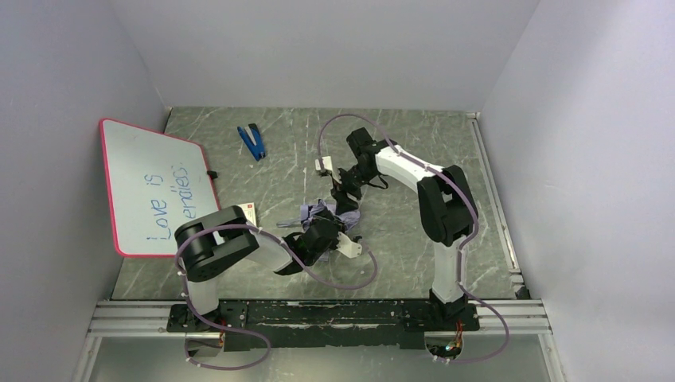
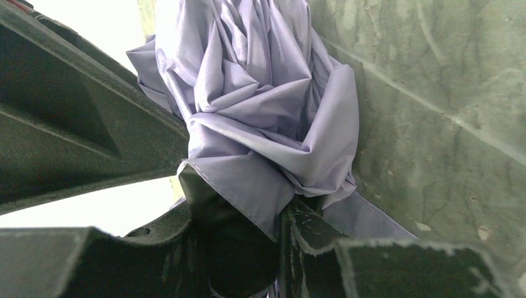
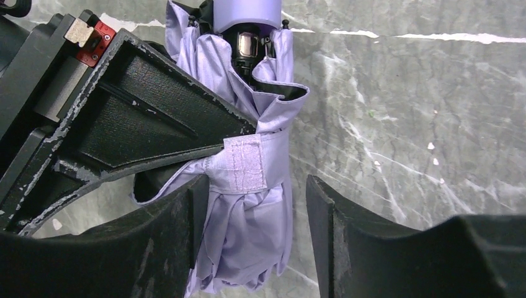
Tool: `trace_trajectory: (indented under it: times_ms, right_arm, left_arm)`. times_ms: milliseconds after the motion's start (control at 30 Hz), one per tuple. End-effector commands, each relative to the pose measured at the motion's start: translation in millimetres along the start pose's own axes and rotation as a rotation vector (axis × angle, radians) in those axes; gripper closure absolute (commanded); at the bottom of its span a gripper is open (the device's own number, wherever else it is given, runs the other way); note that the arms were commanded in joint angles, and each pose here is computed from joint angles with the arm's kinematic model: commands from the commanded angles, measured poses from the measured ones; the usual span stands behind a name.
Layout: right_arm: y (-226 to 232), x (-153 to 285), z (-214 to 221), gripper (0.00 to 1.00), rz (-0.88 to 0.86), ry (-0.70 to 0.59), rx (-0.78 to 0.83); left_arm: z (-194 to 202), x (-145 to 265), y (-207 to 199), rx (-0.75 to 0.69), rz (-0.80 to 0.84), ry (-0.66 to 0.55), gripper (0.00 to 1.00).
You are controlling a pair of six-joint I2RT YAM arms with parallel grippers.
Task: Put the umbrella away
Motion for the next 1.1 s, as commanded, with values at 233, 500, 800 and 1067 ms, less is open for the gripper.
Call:
trace_trajectory:
  times_ms: [233, 500, 800, 1067]
  right_arm:
    - [1, -32, 72, 0.69, -0.009, 0.286, -0.2]
    - [-3, -33, 81, 0.72, 0.076, 0.294, -0.211]
    - [-12, -27, 77, 0.74, 0.161, 0.275, -0.185]
    - [-15, -19, 78, 0.74, 0.291, 0.269, -0.152]
  left_arm:
    - [29, 11, -33, -0.038, 0.094, 0.127, 0.7]
    - [19, 22, -1, 0.073, 0.051, 0.093, 0.04]
    - [-5, 65, 47, 0.331, 0.013, -0.068, 0.03]
    - [-18, 145, 101, 0.7, -0.078, -0.371, 0.1]
Point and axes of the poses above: each gripper's point midway between its finger pads, its own x axis back along the fingers, its own y axis along the line the jaws close on, z = x × y, the point moved 2 cm from there along x, back along the fingers, and after that the axes turned 13 degrees about -x, right-handed, at the moved point
